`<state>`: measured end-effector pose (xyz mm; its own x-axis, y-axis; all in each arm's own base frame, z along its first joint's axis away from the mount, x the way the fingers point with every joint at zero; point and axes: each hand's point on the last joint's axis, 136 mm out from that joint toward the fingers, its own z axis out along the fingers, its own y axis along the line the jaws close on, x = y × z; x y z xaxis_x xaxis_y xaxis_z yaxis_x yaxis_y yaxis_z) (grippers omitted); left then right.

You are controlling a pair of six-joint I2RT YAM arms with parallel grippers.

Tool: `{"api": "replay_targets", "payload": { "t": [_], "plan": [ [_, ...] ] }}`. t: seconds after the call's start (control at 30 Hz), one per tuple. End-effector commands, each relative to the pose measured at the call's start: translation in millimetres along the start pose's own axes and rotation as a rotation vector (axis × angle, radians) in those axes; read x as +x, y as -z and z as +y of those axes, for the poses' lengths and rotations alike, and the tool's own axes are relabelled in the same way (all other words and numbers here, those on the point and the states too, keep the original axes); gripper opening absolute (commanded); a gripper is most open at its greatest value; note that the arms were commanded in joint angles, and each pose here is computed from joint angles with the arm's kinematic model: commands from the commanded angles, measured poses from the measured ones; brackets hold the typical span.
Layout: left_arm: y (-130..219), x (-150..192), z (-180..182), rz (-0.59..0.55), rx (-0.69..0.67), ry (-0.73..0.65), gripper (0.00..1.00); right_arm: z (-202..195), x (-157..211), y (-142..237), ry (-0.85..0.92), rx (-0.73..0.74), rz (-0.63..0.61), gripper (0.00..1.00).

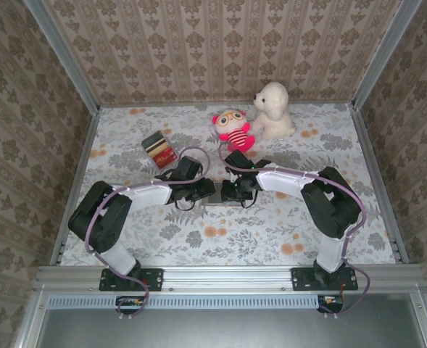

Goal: Take the credit cards out of the card holder

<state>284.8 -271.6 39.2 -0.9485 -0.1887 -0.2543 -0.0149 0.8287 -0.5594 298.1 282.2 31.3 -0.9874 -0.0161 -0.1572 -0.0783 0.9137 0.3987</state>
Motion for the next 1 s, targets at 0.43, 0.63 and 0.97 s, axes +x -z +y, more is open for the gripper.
{"api": "replay_targets", "payload": {
  "t": [0.43,0.63,0.97],
  "plan": [
    [-6,5,-3,0.065,0.031,0.018,0.41,-19,6,-14,-0.034,0.083,0.045,0.24],
    [-5,4,-6,0.065,0.052,0.018,0.32,-20,8,-16,-0.037,0.086,0.053,0.23],
    [2,-1,-15,0.056,0.113,0.011,0.25,-20,9,-18,-0.034,0.083,0.061,0.22]
  ]
}}
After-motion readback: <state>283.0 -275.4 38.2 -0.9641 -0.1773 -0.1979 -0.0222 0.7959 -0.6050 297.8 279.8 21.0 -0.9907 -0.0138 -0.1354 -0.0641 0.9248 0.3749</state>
